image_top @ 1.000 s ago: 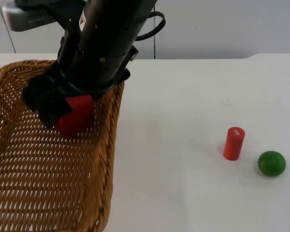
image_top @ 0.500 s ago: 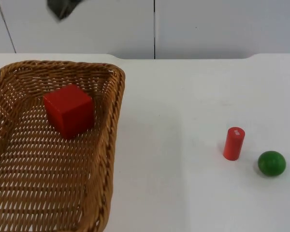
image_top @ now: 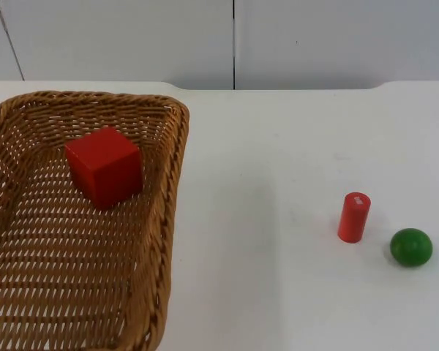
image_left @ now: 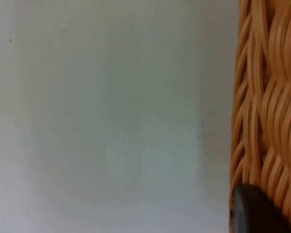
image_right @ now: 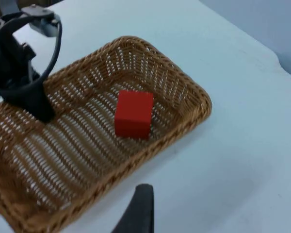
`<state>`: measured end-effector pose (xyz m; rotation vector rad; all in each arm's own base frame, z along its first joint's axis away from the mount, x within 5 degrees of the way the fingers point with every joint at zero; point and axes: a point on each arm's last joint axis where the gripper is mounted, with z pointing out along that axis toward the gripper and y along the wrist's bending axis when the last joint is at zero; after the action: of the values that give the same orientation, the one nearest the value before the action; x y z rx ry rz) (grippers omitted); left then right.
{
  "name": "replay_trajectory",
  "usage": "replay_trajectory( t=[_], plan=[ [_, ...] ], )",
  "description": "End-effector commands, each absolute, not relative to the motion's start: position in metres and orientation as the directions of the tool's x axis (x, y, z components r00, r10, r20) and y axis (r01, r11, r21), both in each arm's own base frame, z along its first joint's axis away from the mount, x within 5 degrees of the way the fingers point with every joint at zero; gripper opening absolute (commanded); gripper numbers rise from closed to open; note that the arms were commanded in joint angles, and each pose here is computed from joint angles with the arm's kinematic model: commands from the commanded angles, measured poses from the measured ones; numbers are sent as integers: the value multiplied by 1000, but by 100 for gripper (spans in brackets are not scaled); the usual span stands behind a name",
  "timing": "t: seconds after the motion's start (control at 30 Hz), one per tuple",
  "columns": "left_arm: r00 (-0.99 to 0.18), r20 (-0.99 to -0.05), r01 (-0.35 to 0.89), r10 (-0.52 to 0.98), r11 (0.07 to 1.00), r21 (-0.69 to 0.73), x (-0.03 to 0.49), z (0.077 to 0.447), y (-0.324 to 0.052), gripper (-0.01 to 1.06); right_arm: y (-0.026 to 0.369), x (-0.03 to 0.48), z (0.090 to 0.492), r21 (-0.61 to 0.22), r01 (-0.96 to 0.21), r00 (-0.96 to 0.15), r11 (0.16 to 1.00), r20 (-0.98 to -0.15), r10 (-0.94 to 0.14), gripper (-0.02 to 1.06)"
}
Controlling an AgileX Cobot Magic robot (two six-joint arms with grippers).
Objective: Pick up the basket with the left hand and place the object to the left of the red cylinder into the basket with the right hand.
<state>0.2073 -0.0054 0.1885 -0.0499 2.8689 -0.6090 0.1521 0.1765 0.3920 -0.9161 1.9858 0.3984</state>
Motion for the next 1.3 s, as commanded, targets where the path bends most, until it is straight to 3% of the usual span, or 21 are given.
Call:
replay_trajectory(
  t=[0.0,0.3,0.67,1.0,1.27],
  plan=[
    [-974,-202,-3,-99,903,-430,208,191,-7,0,163,141,389,-76,-734,-307,675,-850,-429,82],
    [-974,-208,13,-84,905,-426,208,191,-7,0,122,110,384,-89,-728,-254,680,-886,-389,82],
    [-956,-262,-5,-131,901,-434,216,191,-12,0,119,107,382,-86,-730,-245,678,-893,-377,82],
    [-951,-302,67,-64,912,-405,280,168,-58,0,119,107,382,-88,-729,-246,679,-892,-380,82],
    [-971,-237,72,-34,903,-424,342,122,-89,0,119,107,381,-88,-729,-248,679,-890,-383,82]
  ],
)
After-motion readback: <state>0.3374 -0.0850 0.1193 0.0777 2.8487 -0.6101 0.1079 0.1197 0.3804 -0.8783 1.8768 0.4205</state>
